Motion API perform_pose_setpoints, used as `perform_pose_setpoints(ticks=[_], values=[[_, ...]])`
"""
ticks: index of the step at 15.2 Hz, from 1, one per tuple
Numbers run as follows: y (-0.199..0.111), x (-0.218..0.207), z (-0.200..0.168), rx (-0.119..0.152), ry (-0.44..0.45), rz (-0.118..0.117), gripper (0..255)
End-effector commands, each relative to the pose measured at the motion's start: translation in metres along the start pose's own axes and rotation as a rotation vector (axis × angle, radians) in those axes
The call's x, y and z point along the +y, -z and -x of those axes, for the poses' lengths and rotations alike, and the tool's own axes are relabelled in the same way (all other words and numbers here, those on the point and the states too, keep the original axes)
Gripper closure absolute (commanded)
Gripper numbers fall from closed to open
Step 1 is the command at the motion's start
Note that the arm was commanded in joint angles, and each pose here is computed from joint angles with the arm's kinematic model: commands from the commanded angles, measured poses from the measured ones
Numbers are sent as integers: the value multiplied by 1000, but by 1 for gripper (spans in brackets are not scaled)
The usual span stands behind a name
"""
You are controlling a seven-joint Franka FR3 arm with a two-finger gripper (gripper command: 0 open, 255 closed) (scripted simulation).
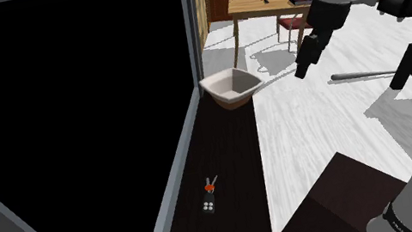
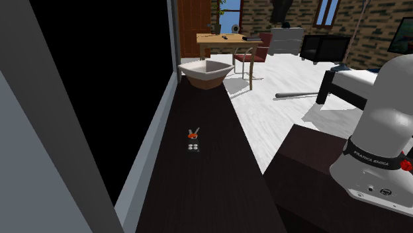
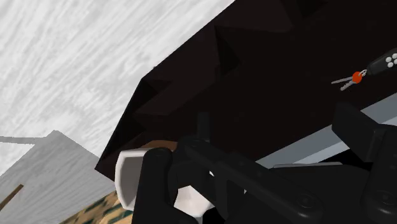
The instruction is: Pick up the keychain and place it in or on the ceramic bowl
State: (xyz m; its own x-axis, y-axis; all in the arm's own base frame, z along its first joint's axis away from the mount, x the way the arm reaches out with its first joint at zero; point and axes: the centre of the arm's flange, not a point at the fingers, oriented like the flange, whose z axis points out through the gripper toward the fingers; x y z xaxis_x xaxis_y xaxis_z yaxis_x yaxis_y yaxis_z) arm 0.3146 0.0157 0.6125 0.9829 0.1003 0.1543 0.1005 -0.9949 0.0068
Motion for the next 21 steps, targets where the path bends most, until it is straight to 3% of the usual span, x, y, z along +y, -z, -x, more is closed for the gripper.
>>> perform_pose_setpoints(ticks=[1,21], values=[[0,0,0,0,0,0,0],[-168,-197,-55,-86,17,-13,0]])
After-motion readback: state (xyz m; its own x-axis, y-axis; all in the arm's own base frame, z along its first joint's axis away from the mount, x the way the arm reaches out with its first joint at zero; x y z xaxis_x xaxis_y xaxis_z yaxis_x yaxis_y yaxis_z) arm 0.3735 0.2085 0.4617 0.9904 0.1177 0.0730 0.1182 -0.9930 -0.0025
